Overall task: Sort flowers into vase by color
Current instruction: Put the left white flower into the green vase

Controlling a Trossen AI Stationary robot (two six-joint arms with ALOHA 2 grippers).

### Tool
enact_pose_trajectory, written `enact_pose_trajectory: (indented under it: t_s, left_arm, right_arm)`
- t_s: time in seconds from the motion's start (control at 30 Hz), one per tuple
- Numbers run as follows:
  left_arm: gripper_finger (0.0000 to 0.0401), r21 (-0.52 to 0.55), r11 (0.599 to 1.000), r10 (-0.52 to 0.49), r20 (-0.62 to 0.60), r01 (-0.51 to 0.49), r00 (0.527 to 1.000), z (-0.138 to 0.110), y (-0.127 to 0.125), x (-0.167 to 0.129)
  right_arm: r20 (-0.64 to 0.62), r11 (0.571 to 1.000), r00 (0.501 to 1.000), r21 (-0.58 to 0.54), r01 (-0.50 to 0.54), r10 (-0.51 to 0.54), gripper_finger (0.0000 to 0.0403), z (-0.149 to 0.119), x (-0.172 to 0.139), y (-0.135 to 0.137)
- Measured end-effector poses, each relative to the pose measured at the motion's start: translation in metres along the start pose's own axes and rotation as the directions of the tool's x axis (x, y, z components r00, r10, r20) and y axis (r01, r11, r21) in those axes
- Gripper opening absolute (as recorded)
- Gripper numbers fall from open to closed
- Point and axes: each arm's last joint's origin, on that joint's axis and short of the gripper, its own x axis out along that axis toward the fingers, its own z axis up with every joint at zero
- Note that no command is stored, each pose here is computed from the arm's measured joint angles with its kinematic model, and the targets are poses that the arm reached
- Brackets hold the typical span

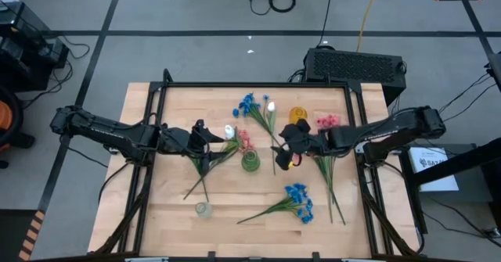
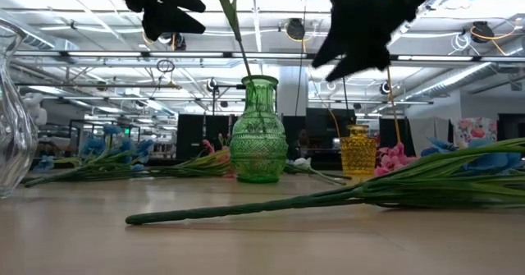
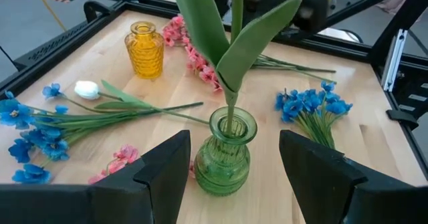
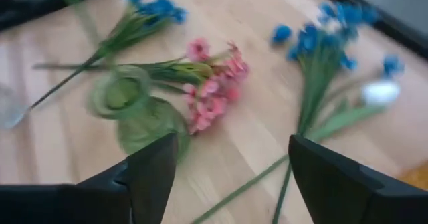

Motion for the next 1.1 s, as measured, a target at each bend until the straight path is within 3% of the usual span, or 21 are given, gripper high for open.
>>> enact_pose_trajectory:
  t_s: [0.23, 0.73, 1.1]
  left_arm:
    - [0.0238, -0.005, 1.0, 0.001, 0.002, -0.001, 1.0, 0.0, 0.0, 0.0]
    - [0.0238, -0.007, 1.0, 0.007, -0.003, -0.007, 1.0, 0.0, 0.0, 0.0]
    - [0.0238, -0.006, 1.0, 0.007, -0.006, -0.007, 1.0, -0.001, 0.0, 0.0]
  right_arm:
    - [0.02, 0.974, 0.995, 0.205, 0.095, -0.101, 0.027, -0.033, 0.033, -0.007]
    - [-0.102, 0.93, 0.975, 0.296, 0.218, -0.196, 0.027, -0.062, 0.079, -0.013]
    - [-0.185, 0.924, 0.958, 0.275, 0.264, -0.219, 0.0269, -0.068, 0.112, -0.007]
